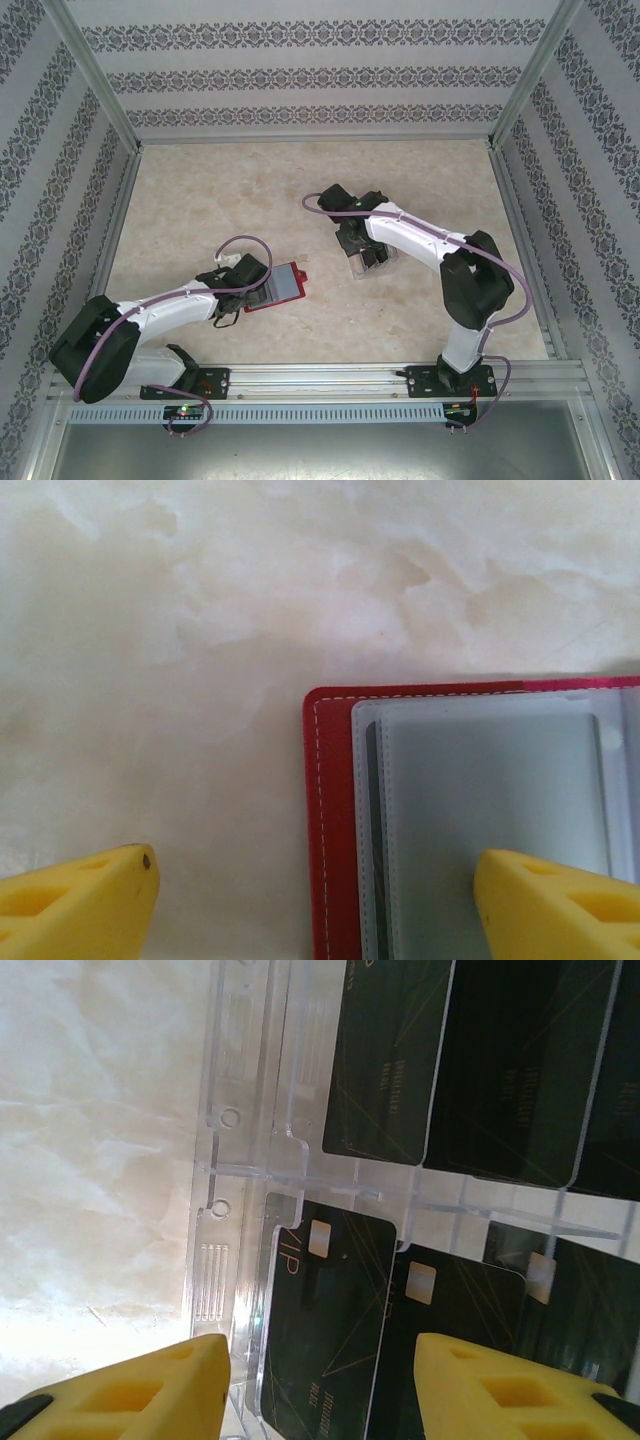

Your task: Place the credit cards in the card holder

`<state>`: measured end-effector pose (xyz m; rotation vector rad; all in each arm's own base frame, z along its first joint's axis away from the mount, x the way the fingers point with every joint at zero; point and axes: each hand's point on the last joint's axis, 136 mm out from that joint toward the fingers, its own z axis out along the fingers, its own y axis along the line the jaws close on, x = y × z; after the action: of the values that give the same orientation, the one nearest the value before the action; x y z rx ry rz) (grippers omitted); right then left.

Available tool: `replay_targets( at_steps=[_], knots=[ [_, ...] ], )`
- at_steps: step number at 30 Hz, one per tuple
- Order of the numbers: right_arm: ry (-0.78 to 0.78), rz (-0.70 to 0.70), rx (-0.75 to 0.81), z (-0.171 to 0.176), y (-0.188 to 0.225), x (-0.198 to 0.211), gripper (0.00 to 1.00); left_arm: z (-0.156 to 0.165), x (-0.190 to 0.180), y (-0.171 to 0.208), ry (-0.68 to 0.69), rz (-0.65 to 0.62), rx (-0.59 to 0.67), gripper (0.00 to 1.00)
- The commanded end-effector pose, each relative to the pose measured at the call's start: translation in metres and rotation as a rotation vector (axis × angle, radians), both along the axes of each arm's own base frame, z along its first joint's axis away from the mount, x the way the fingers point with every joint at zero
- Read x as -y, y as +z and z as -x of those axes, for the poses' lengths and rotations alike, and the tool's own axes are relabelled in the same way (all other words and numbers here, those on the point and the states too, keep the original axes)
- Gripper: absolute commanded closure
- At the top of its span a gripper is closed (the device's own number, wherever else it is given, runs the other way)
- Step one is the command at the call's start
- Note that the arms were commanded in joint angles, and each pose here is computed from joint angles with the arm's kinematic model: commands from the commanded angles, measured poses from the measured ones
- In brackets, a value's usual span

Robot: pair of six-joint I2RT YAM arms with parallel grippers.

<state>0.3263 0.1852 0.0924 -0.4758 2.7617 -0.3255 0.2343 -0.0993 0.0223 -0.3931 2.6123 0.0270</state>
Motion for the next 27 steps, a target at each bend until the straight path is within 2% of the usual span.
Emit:
replay_targets(
  at_steps=[1,12,20,27],
  knots=[
    [0.001,0.078,-0.035,0.004,-0.013,0.016,0.48,0.008,-0.005,-0.007,0.003,-0.024,-0.015,0.17],
    [-0.008,0.066,-0.096,0.009,-0.034,0.016,0.5,0.006,-0.004,-0.006,0.0,-0.023,-0.007,0.17],
    [-0.018,-0.027,-0.082,0.011,-0.023,0.005,0.56,0.004,-0.003,-0.005,-0.003,-0.025,-0.003,0.17],
    [-0.018,-0.032,-0.065,0.008,-0.016,0.005,0.61,0.004,-0.002,-0.006,-0.005,-0.021,-0.007,0.17]
  ],
)
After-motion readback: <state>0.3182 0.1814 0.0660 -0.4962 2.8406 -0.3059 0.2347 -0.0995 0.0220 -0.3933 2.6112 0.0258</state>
